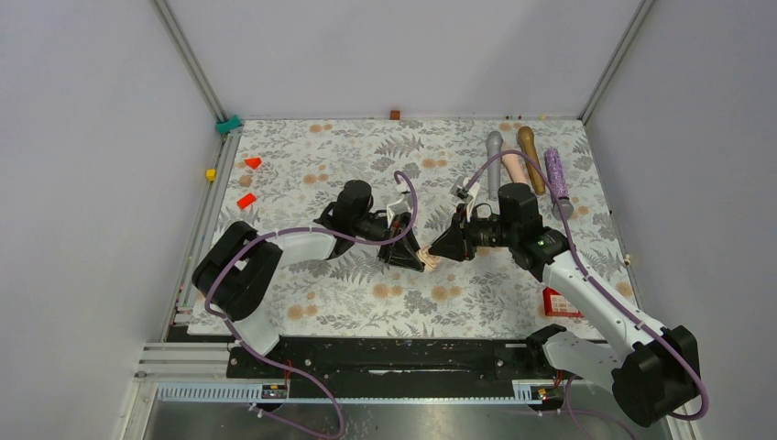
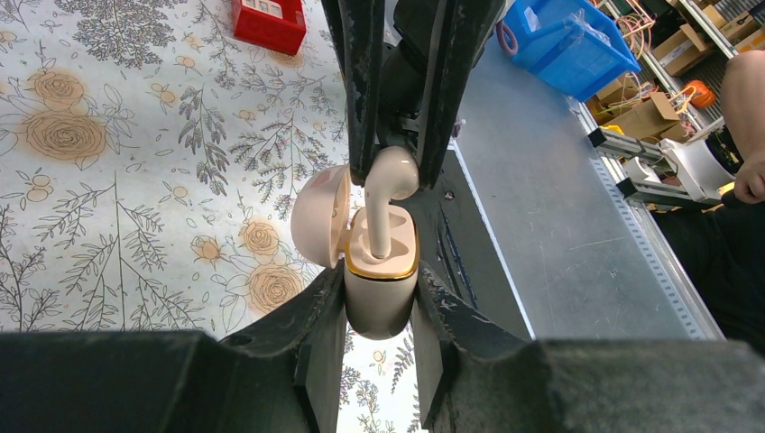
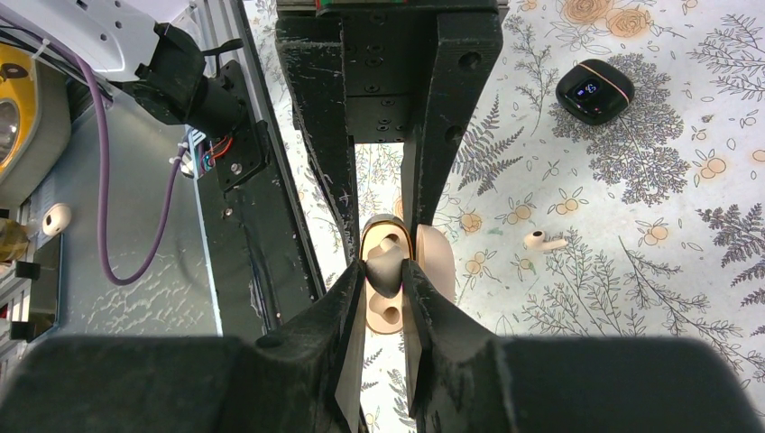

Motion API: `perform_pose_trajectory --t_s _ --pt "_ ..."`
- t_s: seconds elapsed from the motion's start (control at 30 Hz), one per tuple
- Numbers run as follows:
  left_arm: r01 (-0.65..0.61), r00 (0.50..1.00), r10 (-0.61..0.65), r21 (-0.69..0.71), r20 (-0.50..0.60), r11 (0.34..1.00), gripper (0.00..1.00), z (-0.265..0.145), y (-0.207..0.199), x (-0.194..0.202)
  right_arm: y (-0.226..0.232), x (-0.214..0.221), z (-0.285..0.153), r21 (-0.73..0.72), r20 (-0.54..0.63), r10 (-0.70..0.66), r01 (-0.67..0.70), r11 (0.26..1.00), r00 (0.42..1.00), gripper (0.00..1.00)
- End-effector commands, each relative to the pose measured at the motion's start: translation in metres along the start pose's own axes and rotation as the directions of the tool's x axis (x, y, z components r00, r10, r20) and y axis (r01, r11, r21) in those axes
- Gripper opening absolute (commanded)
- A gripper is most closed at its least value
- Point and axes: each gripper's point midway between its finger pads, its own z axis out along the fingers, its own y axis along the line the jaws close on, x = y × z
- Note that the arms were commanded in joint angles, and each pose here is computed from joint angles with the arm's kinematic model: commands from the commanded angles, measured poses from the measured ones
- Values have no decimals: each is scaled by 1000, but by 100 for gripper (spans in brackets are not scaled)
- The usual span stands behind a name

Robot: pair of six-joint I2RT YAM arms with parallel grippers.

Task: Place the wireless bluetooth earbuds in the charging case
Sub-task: Place the earbud in the charging case.

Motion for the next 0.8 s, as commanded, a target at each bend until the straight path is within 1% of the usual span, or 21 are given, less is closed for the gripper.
perform_pose_trajectory --t_s 0.0,0.63,0.77 --pt "-92 996 91 17 20 996 0 -1 -6 -17 6 -8 1 -25 27 -30 31 999 999 18" --pt "-91 995 89 35 41 995 0 -1 -11 -21 5 -6 5 -35 36 -7 9 999 999 19" --pt "-95 995 93 39 42 995 0 -1 -12 -22 3 -11 7 -33 57 -22 24 999 998 19"
